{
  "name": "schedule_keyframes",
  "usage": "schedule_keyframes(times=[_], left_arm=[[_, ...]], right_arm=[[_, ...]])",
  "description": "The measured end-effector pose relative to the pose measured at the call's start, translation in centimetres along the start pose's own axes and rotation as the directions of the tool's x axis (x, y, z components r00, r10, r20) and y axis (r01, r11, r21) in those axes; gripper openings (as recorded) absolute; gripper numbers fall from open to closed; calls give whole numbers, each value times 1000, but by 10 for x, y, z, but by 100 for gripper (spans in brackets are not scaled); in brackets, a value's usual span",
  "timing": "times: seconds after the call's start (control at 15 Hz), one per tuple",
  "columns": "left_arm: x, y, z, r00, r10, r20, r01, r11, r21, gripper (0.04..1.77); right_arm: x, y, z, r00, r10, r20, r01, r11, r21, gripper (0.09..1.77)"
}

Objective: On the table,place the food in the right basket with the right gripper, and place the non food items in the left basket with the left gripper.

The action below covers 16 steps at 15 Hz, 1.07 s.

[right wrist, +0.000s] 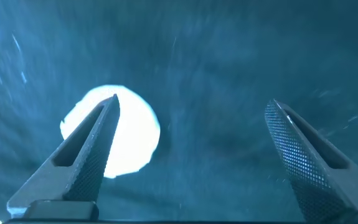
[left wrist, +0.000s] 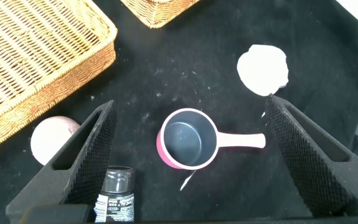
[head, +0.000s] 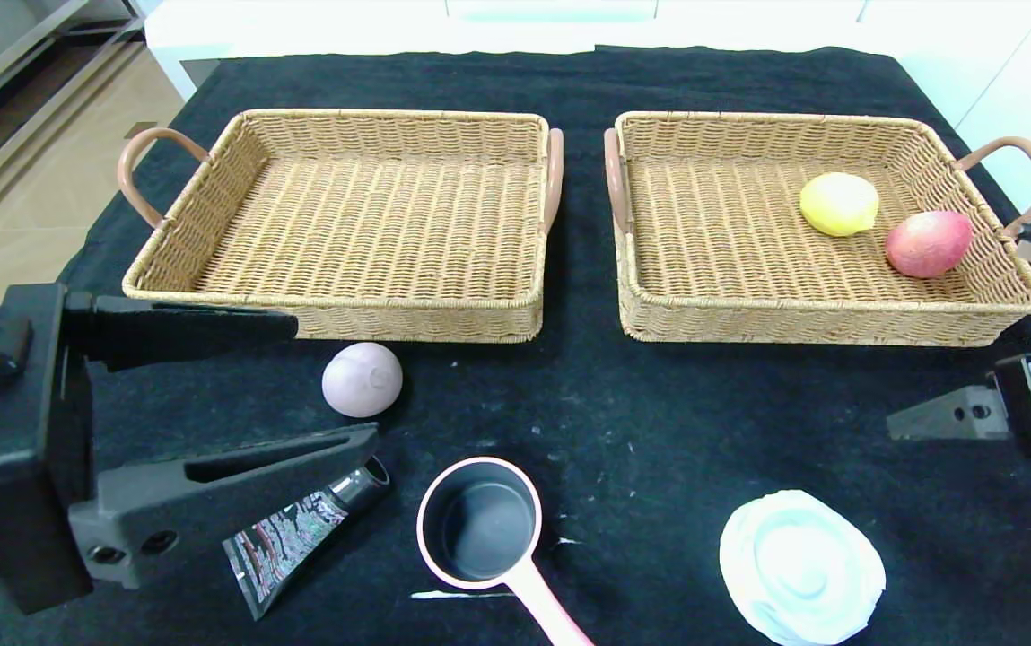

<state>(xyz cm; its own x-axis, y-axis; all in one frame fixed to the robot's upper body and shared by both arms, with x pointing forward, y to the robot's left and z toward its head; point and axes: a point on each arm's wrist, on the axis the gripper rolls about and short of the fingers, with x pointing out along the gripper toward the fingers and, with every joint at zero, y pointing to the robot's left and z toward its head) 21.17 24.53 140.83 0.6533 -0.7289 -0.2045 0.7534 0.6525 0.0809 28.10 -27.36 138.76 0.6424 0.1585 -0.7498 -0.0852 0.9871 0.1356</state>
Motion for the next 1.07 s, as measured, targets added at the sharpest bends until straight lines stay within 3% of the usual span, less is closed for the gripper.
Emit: schedule_keyframes(times=[0.4, 1.07], left_arm=[[0, 0, 0, 1000, 0, -1, 0, 1000, 0, 172], [0, 0, 0, 1000, 1, -1, -1, 1000, 0, 172]], right_arm=[[20, 11, -32, 990, 11, -138, -23, 996, -82, 170], [43, 18, -49, 970, -11, -245, -17, 994, -112, 170]])
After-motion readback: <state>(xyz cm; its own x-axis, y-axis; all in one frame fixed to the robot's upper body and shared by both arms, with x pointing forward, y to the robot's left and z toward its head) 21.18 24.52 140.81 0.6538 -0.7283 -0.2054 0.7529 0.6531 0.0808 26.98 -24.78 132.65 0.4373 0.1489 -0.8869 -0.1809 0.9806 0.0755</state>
